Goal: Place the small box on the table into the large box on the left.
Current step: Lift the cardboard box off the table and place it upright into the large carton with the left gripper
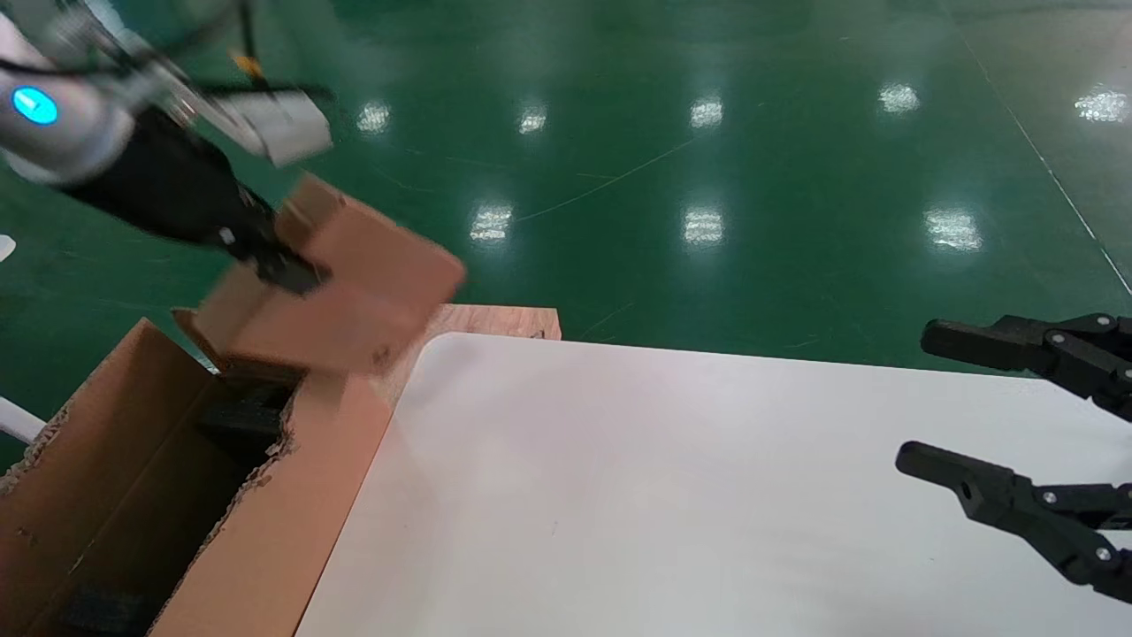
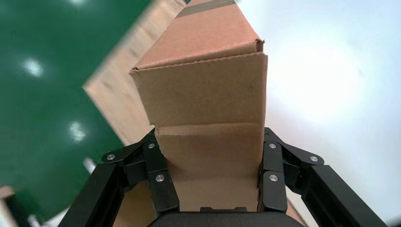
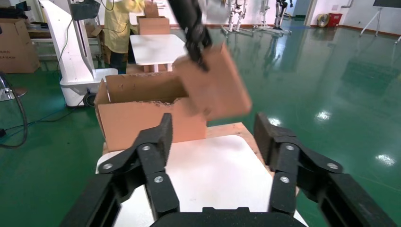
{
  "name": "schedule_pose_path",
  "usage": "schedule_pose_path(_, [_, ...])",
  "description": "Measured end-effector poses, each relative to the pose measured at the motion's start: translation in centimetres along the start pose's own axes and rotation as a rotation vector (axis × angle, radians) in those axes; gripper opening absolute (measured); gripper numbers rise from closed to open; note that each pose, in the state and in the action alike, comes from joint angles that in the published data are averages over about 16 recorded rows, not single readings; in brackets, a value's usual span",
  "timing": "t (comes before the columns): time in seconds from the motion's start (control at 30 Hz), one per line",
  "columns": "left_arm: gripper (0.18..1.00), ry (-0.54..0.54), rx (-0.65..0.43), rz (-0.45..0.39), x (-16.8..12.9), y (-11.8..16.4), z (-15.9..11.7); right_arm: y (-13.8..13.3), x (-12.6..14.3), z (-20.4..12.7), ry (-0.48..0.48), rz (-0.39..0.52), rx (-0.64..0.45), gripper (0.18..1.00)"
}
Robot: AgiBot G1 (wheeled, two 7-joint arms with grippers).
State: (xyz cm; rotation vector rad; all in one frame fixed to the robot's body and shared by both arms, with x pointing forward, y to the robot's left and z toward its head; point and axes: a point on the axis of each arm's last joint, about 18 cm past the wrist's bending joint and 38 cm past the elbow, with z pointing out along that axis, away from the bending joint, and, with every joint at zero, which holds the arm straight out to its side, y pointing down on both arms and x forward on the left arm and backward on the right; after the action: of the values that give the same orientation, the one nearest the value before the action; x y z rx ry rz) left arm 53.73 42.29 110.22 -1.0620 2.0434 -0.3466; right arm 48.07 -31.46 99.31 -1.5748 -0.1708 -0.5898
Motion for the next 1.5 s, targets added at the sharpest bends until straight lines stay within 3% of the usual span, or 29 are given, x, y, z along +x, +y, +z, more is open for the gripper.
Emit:
schedule_pose_path(0.37, [0.375, -0.185, -0.006, -0.105, -7.9, 4.0, -3.7, 0.0, 0.0, 0.0, 0.0, 0.0, 0.0, 0.466])
schedule_pose_path(0.73, [0.373, -0.128, -0.088, -0.142, -7.7, 7.4, -4.4, 0.0, 0.0, 0.0, 0.0, 0.0, 0.0, 0.269])
schedule_pose_path(1.13, [0.372, -0.068, -0.185, -0.189, -6.0, 9.6, -1.0, 0.0, 0.0, 0.0, 0.0, 0.0, 0.0, 0.196])
schedule_pose_path(1.5, [0.37, -0.059, -0.247, -0.245, -6.3, 11.0, 1.7, 0.0, 0.0, 0.0, 0.0, 0.0, 0.0, 0.191])
